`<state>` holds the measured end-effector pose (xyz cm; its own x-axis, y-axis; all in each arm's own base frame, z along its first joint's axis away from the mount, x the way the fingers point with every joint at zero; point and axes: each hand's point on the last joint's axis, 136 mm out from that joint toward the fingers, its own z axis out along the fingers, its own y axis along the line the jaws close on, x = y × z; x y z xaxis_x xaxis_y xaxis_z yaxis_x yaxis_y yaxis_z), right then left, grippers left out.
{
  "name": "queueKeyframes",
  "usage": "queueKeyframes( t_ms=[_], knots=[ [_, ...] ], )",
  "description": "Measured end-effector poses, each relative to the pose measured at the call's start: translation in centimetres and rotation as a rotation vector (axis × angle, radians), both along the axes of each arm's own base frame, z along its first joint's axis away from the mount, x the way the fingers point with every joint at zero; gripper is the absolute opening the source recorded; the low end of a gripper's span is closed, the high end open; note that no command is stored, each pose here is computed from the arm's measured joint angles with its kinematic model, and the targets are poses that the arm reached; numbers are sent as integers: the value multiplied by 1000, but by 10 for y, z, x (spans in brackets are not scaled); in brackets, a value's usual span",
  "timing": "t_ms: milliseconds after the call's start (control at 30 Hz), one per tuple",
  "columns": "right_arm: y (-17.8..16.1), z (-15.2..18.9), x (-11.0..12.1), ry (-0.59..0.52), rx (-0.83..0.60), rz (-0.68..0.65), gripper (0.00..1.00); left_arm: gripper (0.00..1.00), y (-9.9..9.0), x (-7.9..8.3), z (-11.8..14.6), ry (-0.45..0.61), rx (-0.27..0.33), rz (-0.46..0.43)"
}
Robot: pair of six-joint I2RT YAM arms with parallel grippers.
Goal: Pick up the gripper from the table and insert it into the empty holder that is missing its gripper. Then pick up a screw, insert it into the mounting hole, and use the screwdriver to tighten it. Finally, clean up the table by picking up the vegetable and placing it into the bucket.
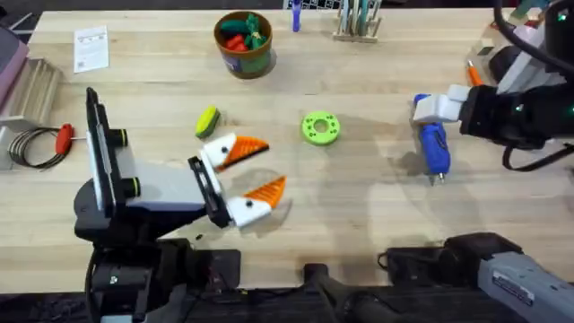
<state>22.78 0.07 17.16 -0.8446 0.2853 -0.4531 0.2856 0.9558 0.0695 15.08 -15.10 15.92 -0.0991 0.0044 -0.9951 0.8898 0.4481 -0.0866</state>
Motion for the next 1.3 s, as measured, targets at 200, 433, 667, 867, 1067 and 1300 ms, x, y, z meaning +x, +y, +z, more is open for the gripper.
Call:
queueKeyframes(
  t_ms=[200, 433, 667, 867, 1067, 1300],
  knots=[
    [-7, 1, 1, -6, -38, -19, 992, 14, 0, 0, 0, -3, 2, 2],
    [-11, 3, 4, -23, -59, -31, 992, 16, 0, 0, 0, -3, 2, 2],
    [-17, 4, 9, -32, -63, -52, 992, 15, 0, 0, 0, -3, 2, 2],
    [-29, -9, 28, -3, -95, -43, 992, 15, 0, 0, 0, -3, 2, 2],
    [-44, -30, 48, 48, -81, 9, 992, 15, 0, 0, 0, -3, 2, 2],
    [-61, -67, 67, 204, -66, 95, 992, 15, 0, 0, 0, -3, 2, 2]
  ],
)
